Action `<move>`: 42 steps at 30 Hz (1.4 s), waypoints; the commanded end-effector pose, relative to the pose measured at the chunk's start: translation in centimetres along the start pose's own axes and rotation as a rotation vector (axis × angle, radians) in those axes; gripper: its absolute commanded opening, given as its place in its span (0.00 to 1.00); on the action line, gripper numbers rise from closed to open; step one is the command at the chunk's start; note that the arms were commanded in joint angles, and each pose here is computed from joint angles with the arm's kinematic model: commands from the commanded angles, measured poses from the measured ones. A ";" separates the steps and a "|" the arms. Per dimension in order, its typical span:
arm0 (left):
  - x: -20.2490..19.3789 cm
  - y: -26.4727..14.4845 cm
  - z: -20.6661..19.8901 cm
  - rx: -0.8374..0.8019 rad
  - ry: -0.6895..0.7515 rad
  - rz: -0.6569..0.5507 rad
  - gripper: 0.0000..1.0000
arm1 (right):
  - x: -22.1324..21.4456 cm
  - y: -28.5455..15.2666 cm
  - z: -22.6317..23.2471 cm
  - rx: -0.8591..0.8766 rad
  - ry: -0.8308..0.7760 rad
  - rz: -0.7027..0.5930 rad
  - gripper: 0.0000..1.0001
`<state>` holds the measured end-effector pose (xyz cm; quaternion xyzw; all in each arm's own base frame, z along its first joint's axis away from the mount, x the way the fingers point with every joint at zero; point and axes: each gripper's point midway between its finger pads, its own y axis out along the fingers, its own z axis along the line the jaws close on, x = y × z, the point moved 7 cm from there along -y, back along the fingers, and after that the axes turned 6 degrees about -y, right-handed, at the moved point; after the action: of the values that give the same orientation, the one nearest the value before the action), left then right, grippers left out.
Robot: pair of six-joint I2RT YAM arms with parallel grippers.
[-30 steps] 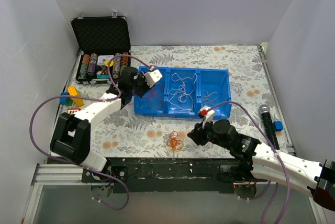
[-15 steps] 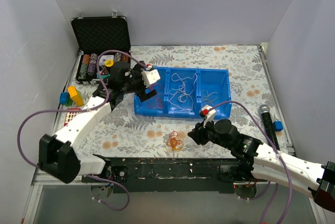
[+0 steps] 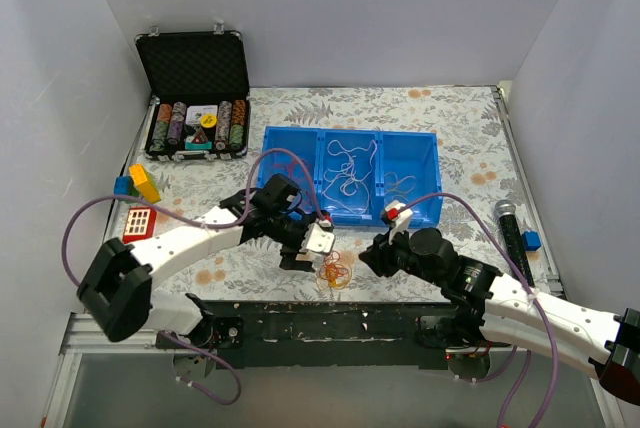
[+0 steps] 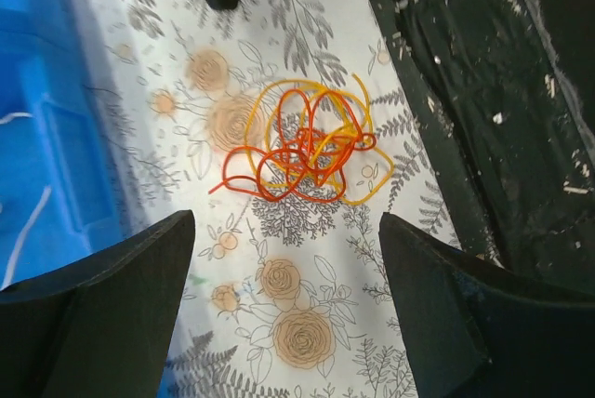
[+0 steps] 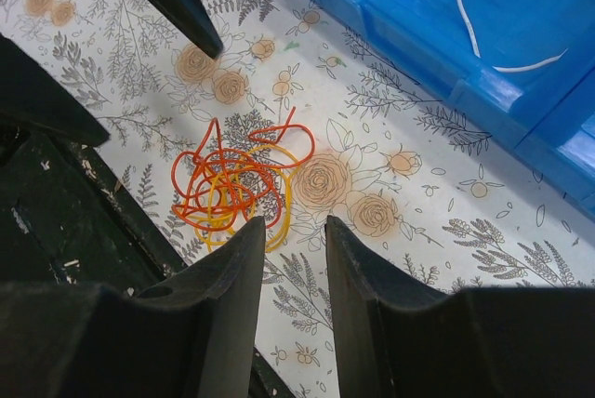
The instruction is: Untangle the cables
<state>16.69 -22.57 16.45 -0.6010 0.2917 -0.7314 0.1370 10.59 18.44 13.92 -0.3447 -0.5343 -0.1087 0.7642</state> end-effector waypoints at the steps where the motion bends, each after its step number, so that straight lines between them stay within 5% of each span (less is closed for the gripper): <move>1: -0.3 1.2 1.0 -0.092 0.079 0.017 0.79 | 2.4 -0.5 0.5 0.003 0.029 -0.084 0.40; 4: -0.3 1.9 1.8 -0.110 0.105 0.019 0.73 | 2.3 -0.6 0.5 0.004 0.032 -0.086 0.39; 10: 0.0 2.8 2.9 -0.128 0.126 0.012 0.43 | 2.1 -0.8 0.4 0.001 0.032 -0.091 0.38; 21: -0.6 4.4 1.9 -0.214 0.105 0.056 0.41 | 2.2 -0.8 0.3 -0.003 0.021 -0.098 0.36; 28: 0.5 4.5 3.2 -0.164 0.114 0.043 0.03 | 2.4 -0.9 0.3 -0.002 0.020 -0.103 0.35; 31: 1.8 3.7 3.8 -0.120 0.119 0.037 0.00 | 2.5 -0.8 0.5 0.009 0.017 -0.102 0.36; 42: 10.2 -2.2 3.6 0.057 0.014 -0.170 0.00 | 6.8 -0.7 2.0 0.092 -0.064 -0.181 0.69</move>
<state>19.03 -27.23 20.53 -0.5986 0.2901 -0.7373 0.1181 10.80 19.06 15.85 -0.3244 -0.5491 -0.1110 0.7622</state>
